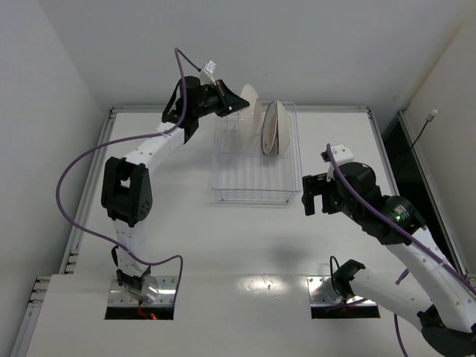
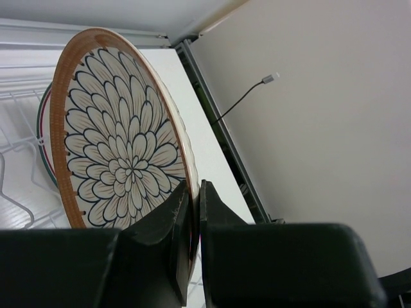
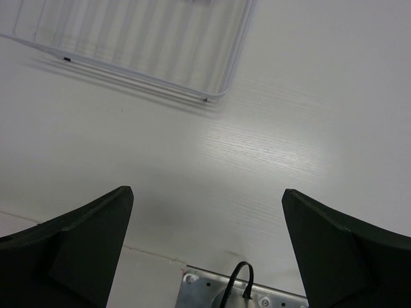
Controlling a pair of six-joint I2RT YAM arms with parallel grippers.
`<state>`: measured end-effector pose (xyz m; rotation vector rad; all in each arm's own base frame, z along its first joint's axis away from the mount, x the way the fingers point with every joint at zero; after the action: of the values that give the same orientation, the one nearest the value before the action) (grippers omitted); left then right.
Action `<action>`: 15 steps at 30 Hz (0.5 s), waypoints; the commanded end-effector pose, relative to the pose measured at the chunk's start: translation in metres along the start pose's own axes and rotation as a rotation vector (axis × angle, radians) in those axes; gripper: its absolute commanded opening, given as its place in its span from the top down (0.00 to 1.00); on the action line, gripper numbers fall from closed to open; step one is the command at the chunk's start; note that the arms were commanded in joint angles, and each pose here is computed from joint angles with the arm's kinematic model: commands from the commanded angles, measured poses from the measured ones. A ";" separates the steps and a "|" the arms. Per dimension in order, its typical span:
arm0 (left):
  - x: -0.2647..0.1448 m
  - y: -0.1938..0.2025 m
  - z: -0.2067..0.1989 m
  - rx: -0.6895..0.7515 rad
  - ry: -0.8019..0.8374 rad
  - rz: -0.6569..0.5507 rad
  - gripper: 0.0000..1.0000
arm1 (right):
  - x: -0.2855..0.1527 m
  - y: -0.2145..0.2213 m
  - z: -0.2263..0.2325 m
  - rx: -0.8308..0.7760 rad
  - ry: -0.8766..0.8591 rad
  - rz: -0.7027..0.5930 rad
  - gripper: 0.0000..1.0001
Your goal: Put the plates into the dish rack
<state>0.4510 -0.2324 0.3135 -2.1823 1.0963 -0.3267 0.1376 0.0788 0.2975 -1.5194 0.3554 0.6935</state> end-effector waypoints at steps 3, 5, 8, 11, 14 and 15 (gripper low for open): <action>-0.003 -0.029 -0.025 0.101 0.122 -0.143 1.00 | -0.001 0.000 -0.004 -0.011 0.031 -0.014 0.00; -0.003 -0.028 -0.023 0.101 0.116 -0.150 1.00 | -0.001 0.000 -0.004 -0.011 0.031 -0.014 0.00; 0.000 -0.023 -0.015 0.090 0.104 -0.138 1.00 | -0.001 -0.001 -0.004 -0.013 0.033 -0.006 0.00; 0.000 -0.019 -0.009 0.088 0.085 -0.136 1.00 | -0.003 -0.002 -0.004 -0.013 0.033 -0.006 0.00; 0.001 -0.017 -0.006 0.094 0.073 -0.138 1.00 | -0.003 -0.001 -0.006 -0.016 0.044 0.000 0.00; 0.001 -0.016 -0.003 0.094 0.053 -0.138 1.00 | -0.003 -0.001 -0.006 -0.016 0.044 0.000 0.00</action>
<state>0.4586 -0.2305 0.2804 -2.1965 1.0542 -0.2262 0.1361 0.0761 0.2955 -1.5396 0.3761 0.6991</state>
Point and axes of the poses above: each gripper's point midway between its finger pads, its own x axis out along the fingers, its own z axis along the line the jaws close on, y = z × x, the point moved 9 cm from there along -x, back along the fingers, and after that the axes turned 3 degrees about x, right-handed, at the moved point
